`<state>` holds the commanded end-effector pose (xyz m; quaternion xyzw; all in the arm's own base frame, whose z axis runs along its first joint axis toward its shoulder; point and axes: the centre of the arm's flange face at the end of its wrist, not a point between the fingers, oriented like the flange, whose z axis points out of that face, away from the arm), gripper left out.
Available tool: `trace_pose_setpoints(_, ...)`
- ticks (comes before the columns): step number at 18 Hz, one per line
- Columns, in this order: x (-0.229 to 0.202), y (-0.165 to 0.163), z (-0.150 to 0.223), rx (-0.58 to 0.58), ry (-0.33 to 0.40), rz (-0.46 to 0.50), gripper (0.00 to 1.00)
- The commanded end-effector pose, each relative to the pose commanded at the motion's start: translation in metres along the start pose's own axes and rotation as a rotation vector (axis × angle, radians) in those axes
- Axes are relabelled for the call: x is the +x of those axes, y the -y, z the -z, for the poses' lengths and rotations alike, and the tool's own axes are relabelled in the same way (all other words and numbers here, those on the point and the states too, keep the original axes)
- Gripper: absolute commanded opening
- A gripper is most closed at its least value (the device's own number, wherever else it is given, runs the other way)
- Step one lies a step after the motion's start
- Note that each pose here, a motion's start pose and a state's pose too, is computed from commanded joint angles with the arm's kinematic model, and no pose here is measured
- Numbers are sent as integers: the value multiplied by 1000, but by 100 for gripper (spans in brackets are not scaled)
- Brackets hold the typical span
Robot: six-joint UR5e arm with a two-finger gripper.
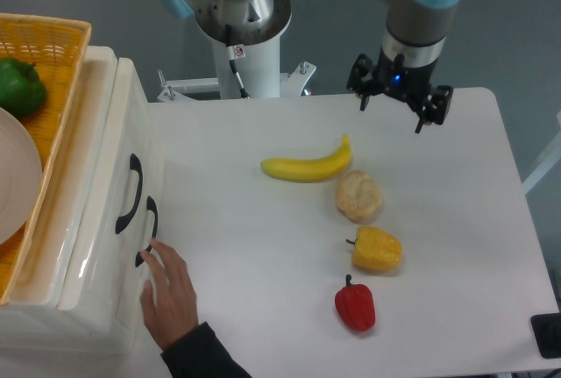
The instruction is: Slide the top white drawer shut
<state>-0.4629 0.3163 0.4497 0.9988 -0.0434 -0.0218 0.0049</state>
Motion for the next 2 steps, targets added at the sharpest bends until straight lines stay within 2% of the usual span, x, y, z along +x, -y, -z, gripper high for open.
trace_pose_setpoints(2,-1,-4,-1,-2,0,-14,100)
